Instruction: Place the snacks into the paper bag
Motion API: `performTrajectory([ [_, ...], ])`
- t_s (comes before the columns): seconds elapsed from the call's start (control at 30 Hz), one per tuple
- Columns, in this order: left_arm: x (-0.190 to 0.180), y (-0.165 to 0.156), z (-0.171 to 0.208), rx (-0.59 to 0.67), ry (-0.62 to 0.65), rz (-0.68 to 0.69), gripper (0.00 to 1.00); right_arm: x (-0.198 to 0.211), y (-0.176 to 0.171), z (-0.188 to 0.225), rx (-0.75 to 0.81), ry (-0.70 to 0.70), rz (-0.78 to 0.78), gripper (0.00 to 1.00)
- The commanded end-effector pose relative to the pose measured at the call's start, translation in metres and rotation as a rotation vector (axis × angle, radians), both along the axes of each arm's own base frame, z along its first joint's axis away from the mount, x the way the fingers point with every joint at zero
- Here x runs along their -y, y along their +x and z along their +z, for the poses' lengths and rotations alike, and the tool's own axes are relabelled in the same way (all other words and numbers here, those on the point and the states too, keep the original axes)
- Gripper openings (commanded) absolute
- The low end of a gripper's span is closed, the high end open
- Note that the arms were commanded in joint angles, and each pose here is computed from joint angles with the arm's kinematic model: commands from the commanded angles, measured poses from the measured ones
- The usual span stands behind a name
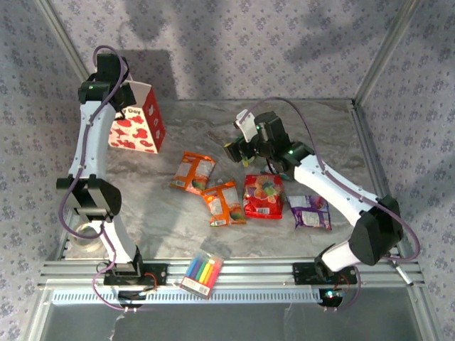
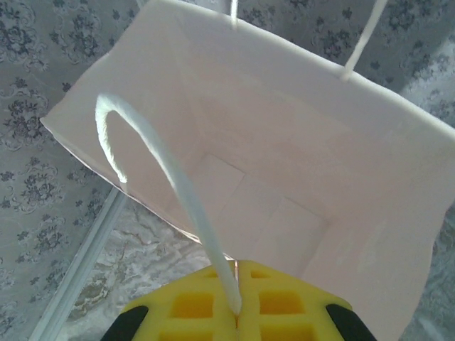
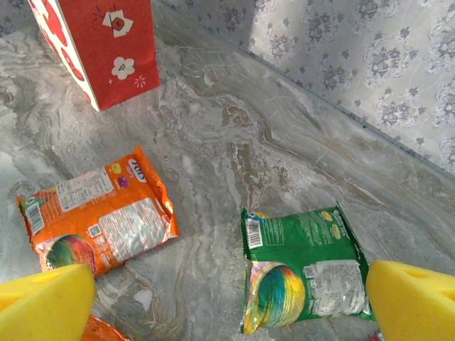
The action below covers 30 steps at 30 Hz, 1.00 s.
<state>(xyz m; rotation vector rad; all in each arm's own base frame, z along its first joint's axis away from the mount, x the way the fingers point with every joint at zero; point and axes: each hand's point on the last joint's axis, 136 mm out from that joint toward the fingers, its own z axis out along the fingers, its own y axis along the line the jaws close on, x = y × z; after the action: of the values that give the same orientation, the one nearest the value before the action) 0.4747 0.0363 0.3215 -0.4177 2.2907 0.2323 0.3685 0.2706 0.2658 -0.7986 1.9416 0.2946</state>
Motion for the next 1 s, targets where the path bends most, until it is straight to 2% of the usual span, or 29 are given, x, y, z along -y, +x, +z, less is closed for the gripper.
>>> performTrajectory([
  [0.0,0.005,-0.020,0.018,-0.015,0.004,-0.073,0.03,0.008,-0.005,0.009,0.020,0.003,-0.013,1.00],
  [0.33,0.025,-0.039,0.028,-0.017,-0.030,-0.211,0.00,0.017,-0.012,0.012,0.030,0.008,-0.031,1.00],
  [0.53,0.034,-0.055,0.019,-0.048,-0.057,-0.258,0.00,0.022,-0.015,0.014,0.040,0.006,-0.041,1.00],
  [0.83,0.034,-0.082,-0.004,-0.076,-0.071,-0.262,0.01,0.022,-0.017,0.016,0.039,0.013,-0.039,1.00],
  [0.97,0.034,-0.089,-0.002,-0.072,-0.079,-0.255,0.06,0.021,-0.017,0.016,0.035,0.020,-0.037,1.00],
])
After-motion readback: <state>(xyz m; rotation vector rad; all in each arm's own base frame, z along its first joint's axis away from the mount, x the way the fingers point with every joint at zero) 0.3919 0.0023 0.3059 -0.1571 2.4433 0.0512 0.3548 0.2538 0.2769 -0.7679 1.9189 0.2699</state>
